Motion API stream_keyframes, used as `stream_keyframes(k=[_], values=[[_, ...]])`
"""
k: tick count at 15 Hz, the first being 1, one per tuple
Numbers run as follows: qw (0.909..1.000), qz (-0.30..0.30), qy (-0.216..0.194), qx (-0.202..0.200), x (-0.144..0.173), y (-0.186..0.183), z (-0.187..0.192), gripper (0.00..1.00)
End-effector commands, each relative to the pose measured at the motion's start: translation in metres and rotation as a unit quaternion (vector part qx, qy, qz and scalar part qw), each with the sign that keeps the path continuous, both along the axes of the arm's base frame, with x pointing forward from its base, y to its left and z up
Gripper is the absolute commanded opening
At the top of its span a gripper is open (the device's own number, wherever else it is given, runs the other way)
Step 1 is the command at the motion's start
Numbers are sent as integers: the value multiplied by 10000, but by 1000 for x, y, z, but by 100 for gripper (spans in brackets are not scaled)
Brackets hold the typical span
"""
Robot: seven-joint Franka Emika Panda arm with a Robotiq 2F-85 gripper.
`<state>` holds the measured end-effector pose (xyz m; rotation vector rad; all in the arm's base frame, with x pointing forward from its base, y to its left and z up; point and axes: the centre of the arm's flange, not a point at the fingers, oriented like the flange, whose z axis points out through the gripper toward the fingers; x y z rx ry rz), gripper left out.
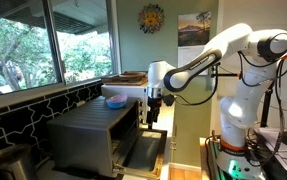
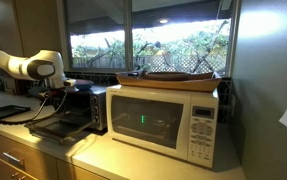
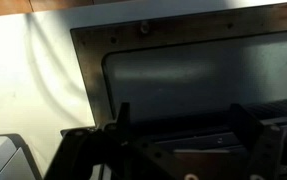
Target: Put the purple bowl in the toaster oven.
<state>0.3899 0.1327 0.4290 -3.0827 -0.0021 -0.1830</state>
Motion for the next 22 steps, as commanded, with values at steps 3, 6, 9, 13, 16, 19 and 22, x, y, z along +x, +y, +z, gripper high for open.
stream_keyframes(k=[3, 6, 9, 13, 16, 19, 22], values=[[10000, 7, -44, 69, -1, -4, 7, 100], [9993, -99, -292, 195, -2, -17, 46, 100], [9965, -285, -659, 418, 0, -28, 95, 100], [9878, -523, -1068, 1009, 4, -35, 162, 100], [9801, -763, -1163, 1415, 17, -23, 187, 100], [9750, -1364, -963, 1468, 34, -5, 192, 100], [9660, -2097, -687, 1349, 56, 11, 184, 100]])
